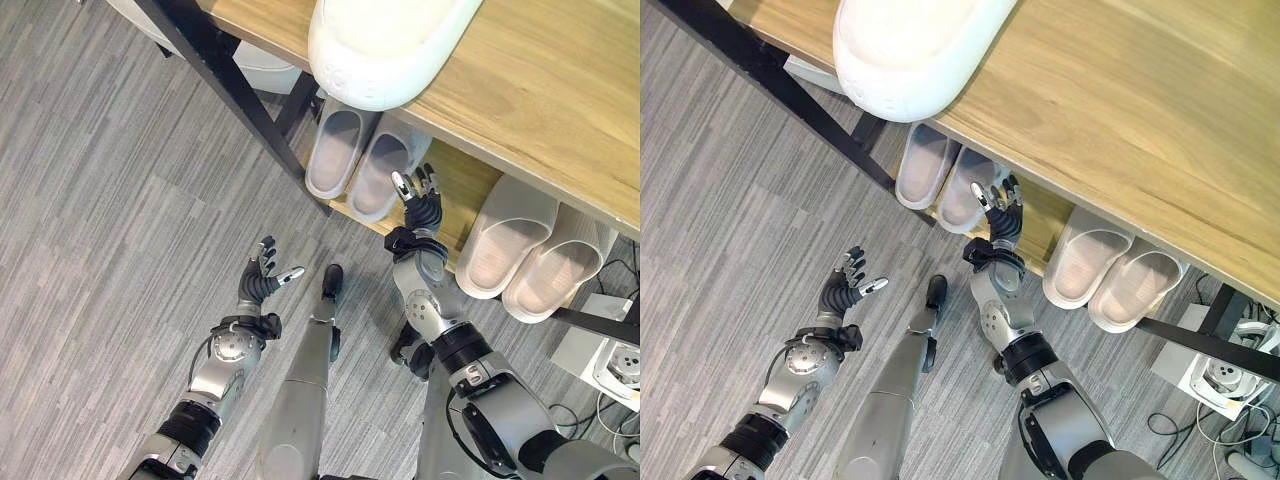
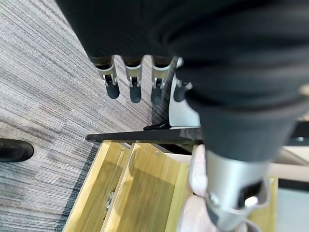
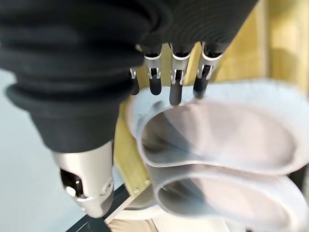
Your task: Arrange the slippers neatly on the shoe rack.
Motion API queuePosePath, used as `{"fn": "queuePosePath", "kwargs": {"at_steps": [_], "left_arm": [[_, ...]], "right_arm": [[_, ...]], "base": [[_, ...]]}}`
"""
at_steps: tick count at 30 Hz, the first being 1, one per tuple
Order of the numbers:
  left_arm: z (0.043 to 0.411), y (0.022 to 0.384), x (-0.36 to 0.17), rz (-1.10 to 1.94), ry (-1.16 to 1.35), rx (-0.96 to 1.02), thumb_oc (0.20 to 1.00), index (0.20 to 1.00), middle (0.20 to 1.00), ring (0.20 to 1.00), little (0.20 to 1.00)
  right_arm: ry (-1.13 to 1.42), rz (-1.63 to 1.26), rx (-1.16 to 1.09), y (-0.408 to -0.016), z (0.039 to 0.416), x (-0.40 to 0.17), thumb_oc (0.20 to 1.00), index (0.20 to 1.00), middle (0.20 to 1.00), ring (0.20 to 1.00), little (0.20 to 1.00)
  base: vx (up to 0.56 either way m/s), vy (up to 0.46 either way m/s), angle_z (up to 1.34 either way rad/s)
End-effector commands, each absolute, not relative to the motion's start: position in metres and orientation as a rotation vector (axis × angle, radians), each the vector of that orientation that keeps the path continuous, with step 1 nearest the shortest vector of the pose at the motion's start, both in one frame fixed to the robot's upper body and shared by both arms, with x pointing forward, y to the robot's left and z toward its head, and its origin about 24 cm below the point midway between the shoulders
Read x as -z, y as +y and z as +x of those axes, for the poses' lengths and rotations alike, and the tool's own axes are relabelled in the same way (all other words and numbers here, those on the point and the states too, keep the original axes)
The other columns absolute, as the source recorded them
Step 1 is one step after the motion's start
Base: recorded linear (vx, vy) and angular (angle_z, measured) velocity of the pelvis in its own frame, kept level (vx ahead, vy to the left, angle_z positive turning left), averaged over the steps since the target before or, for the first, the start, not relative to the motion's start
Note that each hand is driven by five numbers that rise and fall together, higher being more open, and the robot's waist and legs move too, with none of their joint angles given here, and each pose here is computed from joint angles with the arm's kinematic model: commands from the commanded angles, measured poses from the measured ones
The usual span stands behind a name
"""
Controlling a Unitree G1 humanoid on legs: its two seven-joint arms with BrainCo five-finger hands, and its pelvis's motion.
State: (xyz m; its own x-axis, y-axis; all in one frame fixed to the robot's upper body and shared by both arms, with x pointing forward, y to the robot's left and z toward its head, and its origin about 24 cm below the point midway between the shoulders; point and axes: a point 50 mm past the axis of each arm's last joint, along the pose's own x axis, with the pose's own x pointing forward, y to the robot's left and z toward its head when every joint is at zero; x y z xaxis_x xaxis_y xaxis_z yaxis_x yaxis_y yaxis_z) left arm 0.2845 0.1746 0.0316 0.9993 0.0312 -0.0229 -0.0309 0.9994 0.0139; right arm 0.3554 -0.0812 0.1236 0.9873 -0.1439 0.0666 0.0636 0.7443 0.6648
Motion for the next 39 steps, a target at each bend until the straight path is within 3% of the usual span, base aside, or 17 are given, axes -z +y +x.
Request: {"fn": "queuePosePath", "kwargs": {"at_steps": [1,6,15,24,32,39], "left_arm": [[0.289,0.162,-0.045,0.024,-0.037,0.058,1.0,1.0,1.0,1.0,1.0],[0.282,0.165,-0.036,0.011,-0.003,0.074,1.0,1.0,1.0,1.0,1.0],[0.271,0.186,-0.027,-0.019,0.032,0.005,1.0,1.0,1.0,1.0,1.0],[0.263,0.193,-0.017,-0.047,0.077,-0.023,1.0,1.0,1.0,1.0,1.0],[0.245,0.195,-0.007,-0.07,0.117,-0.007,1.0,1.0,1.0,1.0,1.0],[0.235,0.199,-0.002,-0.028,0.131,0.04,1.0,1.0,1.0,1.0,1.0]], "right_arm": [[-0.106,0.889,-0.065,-0.049,0.353,-0.139,1.0,1.0,1.0,1.0,1.0],[-0.053,0.851,-0.104,-0.047,0.343,-0.121,1.0,1.0,1.0,1.0,1.0],[-0.058,0.295,-0.003,-0.102,0.334,-0.085,1.0,1.0,1.0,1.0,1.0],[0.001,0.263,0.06,-0.123,0.326,-0.064,1.0,1.0,1.0,1.0,1.0],[0.105,0.139,-0.023,-0.146,0.279,-0.022,1.0,1.0,1.0,1.0,1.0],[0.091,-0.095,-0.186,-0.169,0.24,-0.018,1.0,1.0,1.0,1.0,1.0]], "base": [[0.01,-0.031,0.03],[0.01,-0.031,-0.04],[0.02,-0.01,-0.06],[-0.05,0.003,-0.19],[0.1,-0.018,-0.15],[0.1,-0.003,-0.16]]}}
